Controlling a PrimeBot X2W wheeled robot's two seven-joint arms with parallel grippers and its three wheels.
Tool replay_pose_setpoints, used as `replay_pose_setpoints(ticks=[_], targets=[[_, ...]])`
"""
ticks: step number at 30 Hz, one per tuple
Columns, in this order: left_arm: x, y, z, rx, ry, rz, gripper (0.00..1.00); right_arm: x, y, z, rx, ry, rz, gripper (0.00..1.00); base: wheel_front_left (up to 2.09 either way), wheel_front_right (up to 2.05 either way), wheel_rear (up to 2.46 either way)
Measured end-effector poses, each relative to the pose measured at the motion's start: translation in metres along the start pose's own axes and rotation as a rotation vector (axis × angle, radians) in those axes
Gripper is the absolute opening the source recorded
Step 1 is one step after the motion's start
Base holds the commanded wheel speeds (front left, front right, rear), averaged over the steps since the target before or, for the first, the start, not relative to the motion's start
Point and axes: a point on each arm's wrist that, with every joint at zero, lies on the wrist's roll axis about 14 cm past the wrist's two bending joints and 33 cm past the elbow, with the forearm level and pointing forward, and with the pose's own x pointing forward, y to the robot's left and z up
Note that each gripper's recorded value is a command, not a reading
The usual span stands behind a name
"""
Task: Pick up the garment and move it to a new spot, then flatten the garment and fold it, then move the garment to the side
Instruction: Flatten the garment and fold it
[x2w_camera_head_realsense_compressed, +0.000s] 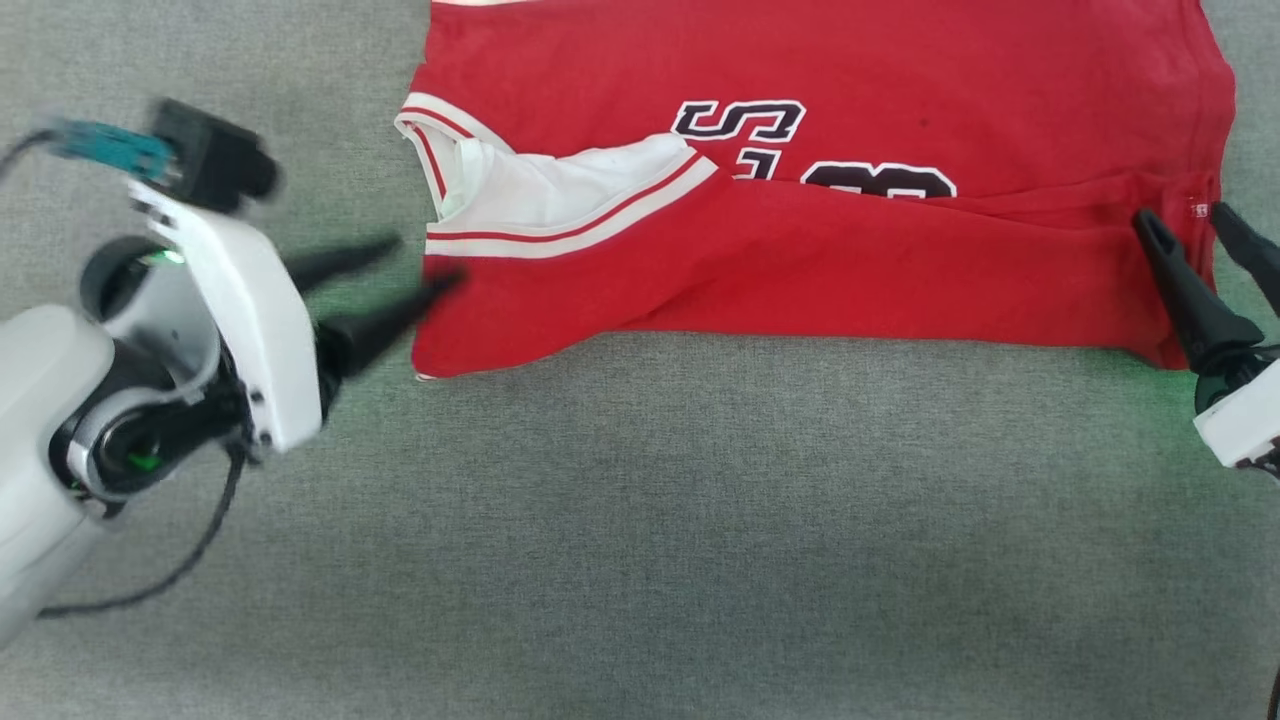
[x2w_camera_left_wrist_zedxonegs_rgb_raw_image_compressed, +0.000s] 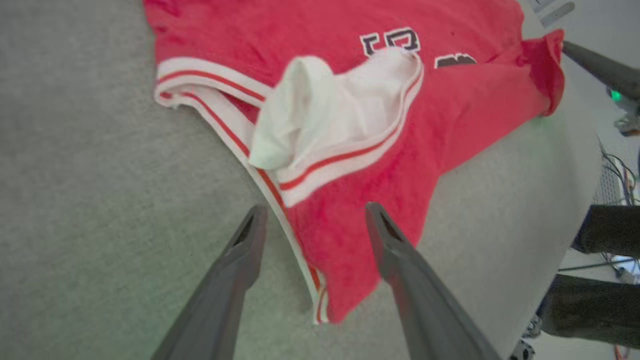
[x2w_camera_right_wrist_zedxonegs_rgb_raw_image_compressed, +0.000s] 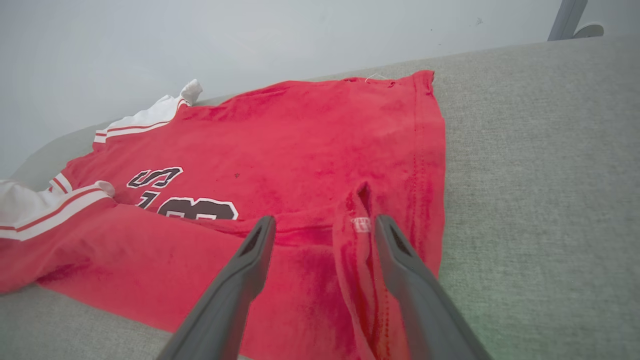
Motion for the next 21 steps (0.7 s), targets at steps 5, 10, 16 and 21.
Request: replay_pose_setpoints(ticks=[5,10,16,21], targets=[[-0.009,-0.004,-0.031,-0.042,0.203,0.010,1.00,-0.001,0.002,-0.001,0.006,-0.003,0.002,1.00,0.00,0.00,0.00],[0.001,-0.002,-0.055,-0.124,0.289,0.012,1.00,-0.002,-0.001,-0.004,0.015,0.002,-0.010,1.00,0.00,0.00,0.00],[0.023,-0.001,-0.067,-0.229,0.328,-0.025,1.00,-0.003,-0.012,-0.004,0.022,-0.002,-0.037,1.00,0.00,0.00,0.00],[0.034,0.004,-0.069,-0.267,0.345,-0.043,0.00,-0.006,-0.020,-0.001,0.004,-0.004,-0.057,1.00,0.00,0.00,0.00]])
